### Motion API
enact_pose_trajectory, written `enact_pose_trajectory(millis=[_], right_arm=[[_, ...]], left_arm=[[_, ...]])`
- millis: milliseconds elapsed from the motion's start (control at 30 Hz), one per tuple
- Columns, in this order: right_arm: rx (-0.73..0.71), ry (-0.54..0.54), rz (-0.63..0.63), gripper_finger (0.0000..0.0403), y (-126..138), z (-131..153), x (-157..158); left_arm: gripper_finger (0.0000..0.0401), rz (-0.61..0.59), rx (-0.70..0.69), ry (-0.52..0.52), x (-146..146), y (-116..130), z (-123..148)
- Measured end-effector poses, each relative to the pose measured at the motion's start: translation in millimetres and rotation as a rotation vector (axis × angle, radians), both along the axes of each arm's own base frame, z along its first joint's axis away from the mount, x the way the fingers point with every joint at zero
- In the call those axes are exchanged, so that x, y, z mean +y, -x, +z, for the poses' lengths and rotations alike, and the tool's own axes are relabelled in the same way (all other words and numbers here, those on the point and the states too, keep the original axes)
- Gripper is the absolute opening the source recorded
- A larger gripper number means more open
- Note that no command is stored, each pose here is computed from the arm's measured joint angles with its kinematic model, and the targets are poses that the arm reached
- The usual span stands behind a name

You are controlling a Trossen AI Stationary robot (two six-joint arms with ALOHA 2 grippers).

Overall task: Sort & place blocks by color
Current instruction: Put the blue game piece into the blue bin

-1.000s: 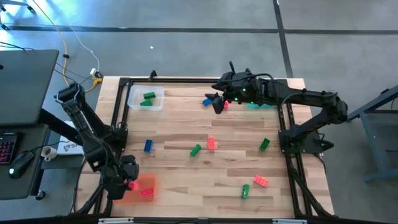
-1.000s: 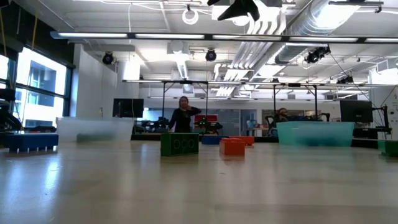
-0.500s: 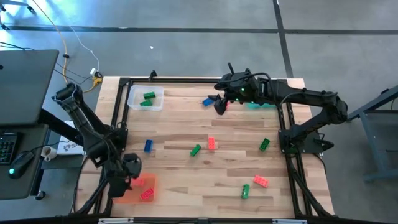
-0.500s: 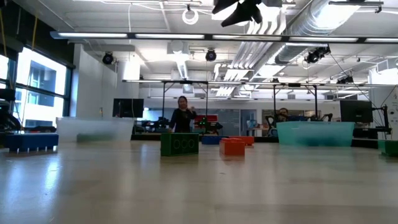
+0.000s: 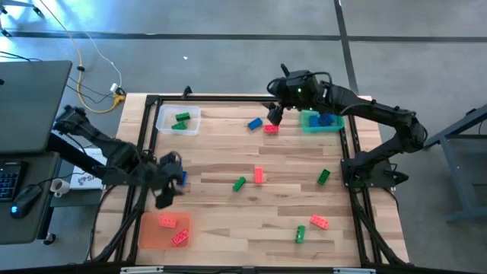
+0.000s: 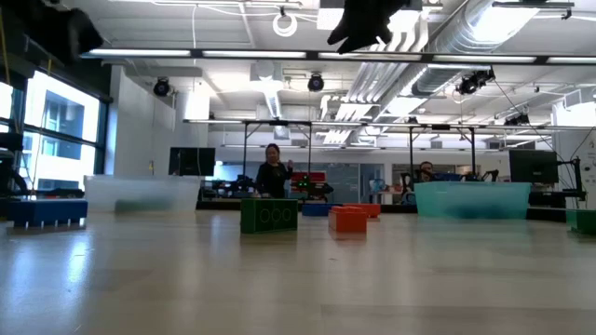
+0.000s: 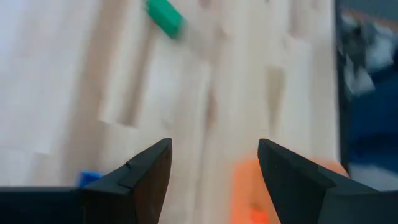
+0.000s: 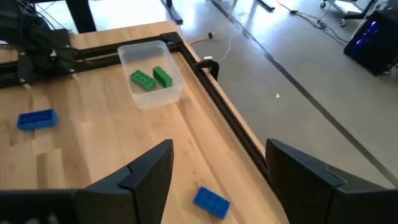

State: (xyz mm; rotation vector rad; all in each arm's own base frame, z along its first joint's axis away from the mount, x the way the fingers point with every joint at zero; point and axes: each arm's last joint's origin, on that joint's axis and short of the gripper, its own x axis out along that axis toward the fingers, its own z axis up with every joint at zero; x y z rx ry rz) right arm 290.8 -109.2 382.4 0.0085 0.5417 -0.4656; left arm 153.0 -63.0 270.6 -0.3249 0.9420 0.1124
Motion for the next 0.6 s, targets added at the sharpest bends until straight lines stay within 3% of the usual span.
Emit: enact_pose_trajectory(millis=[333, 600], right_arm=[[0.007, 0.053, -0.003, 0.0255, 16, 1, -40], [0.106, 0.153, 0.146, 0.0275, 13, -16, -71]], left_arm=[[0.0227, 0.248, -0.151, -0.073, 44, -12, 12], [0.0227, 0.347, -0.272, -0.105, 68, -22, 22]])
